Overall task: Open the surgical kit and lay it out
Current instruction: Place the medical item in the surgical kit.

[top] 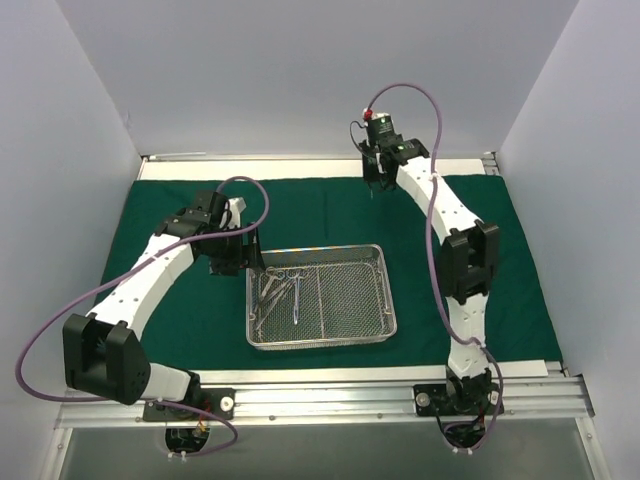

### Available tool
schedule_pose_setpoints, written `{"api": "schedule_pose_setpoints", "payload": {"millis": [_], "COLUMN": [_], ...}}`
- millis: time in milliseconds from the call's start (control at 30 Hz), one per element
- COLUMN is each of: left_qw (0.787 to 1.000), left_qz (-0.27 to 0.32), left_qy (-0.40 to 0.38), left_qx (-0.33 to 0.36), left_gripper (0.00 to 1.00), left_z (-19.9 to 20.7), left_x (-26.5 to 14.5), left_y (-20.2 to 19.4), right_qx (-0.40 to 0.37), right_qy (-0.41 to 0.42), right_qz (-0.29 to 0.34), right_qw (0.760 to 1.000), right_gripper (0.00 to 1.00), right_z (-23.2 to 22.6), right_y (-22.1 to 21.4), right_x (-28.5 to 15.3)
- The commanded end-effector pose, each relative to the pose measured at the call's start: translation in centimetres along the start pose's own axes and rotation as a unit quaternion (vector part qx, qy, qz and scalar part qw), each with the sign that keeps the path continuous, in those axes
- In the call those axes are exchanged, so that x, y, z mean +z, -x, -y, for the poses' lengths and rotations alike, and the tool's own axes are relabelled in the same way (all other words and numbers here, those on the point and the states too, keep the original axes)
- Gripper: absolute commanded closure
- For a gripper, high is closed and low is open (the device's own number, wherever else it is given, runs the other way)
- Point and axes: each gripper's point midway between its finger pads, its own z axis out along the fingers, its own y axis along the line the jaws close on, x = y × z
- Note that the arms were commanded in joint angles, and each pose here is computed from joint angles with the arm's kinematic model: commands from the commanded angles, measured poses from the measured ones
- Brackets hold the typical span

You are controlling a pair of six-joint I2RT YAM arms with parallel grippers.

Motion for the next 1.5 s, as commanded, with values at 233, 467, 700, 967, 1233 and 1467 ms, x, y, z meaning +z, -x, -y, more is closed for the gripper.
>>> {"api": "schedule_pose_setpoints", "payload": {"millis": [233, 467, 700, 967, 1233, 1467], "left_qw": [0.998, 0.998, 0.998, 0.998, 0.998, 0.999], "left_qz": [0.027, 0.015, 0.011, 0.002, 0.002, 0.019], "left_qy": [-0.046, -0.046, -0.045, -0.051, -0.055, -0.049], "left_qx": [0.028, 0.027, 0.029, 0.020, 0.021, 0.012], "left_gripper": [0.18, 0.18, 0.19, 0.18, 0.18, 0.18], "left_z": [2.0, 1.6, 1.1, 0.7, 0.8, 0.7], "left_x": [0.6, 1.2, 1.1, 1.1, 0.7, -0.1], "left_y": [3.4, 4.1, 4.4, 4.1, 4.4, 4.5], "right_qx": [-0.001, 0.008, 0.011, 0.010, 0.025, -0.052], "right_qy": [-0.133, -0.139, -0.134, -0.136, -0.143, 0.034], "right_qz": [-0.109, -0.144, -0.162, -0.170, -0.113, -0.090], "right_qw": [0.985, 0.980, 0.978, 0.976, 0.983, 0.994], "right_gripper": [1.00, 1.00, 1.00, 0.77, 0.49, 0.50], "right_z": [10.4, 11.8, 11.8, 12.2, 9.7, -5.0], "right_y": [-5.8, -8.4, -9.8, -10.3, -4.0, -3.9], "right_x": [8.9, 10.7, 11.8, 11.9, 6.1, -3.9]}}
